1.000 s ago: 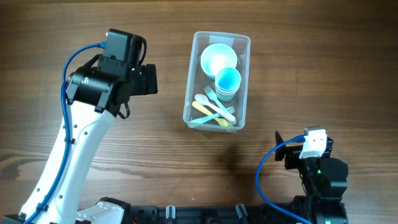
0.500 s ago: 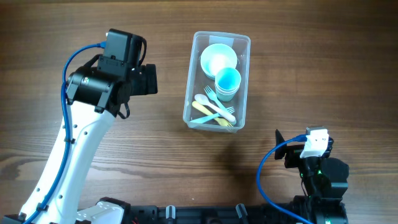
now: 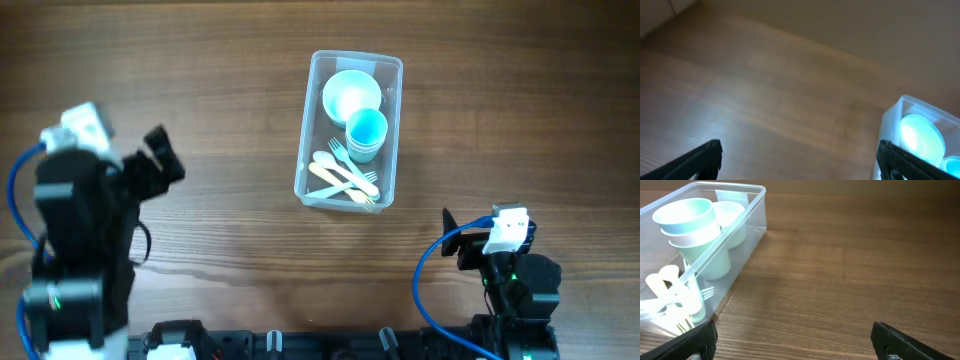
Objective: Pack container
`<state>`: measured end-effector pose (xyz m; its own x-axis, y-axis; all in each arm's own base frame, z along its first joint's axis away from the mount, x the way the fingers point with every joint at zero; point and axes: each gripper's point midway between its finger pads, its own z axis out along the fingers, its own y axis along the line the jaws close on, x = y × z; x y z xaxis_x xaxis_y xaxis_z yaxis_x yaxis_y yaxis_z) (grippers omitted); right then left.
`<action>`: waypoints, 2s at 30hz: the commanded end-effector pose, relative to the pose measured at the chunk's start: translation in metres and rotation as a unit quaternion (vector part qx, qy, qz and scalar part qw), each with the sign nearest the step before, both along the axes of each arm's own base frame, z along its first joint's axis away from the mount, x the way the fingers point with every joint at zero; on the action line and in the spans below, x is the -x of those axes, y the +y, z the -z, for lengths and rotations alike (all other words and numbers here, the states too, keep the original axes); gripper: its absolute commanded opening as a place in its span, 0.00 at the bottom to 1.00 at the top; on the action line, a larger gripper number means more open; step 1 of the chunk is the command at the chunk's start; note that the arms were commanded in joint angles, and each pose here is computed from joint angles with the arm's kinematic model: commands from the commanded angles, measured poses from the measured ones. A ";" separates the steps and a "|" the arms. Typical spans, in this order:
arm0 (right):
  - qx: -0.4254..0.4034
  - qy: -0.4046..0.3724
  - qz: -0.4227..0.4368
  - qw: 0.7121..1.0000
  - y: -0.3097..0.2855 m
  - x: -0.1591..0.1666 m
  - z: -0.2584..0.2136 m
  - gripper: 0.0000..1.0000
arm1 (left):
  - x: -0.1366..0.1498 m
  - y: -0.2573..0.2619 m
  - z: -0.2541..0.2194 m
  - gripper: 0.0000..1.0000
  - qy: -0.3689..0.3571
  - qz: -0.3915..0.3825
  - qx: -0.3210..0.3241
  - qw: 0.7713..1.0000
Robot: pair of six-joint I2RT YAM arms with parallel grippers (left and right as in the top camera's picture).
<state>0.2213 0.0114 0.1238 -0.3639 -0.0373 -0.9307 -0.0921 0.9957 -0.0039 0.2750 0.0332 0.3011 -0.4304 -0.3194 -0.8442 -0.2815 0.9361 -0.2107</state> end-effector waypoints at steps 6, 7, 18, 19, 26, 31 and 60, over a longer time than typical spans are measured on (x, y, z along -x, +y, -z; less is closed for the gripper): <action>-0.008 0.001 0.001 1.000 0.000 0.000 0.003 1.00 | 0.052 -0.035 0.126 1.00 -0.048 0.089 0.043 0.994; -0.008 0.001 0.001 1.000 0.000 0.000 0.003 1.00 | 0.055 -0.040 0.136 1.00 -0.049 0.099 0.047 0.993; -0.008 0.001 0.001 1.000 0.000 0.000 0.003 1.00 | 0.067 -0.066 0.172 1.00 -0.058 0.161 0.050 0.984; -0.008 0.001 0.001 1.000 0.000 0.000 0.003 1.00 | 0.069 -0.067 0.174 1.00 -0.055 0.163 0.050 0.984; -0.008 0.001 0.001 1.000 0.000 0.000 0.003 1.00 | 0.074 -0.075 0.185 1.00 -0.032 0.180 0.054 0.982; -0.008 0.001 0.001 1.000 0.000 0.000 0.003 1.00 | 0.077 -0.075 0.193 1.00 -0.018 0.179 0.055 0.982; -0.008 0.001 0.001 1.000 0.000 0.000 0.003 1.00 | 0.077 -0.075 0.193 1.00 -0.018 0.179 0.055 0.982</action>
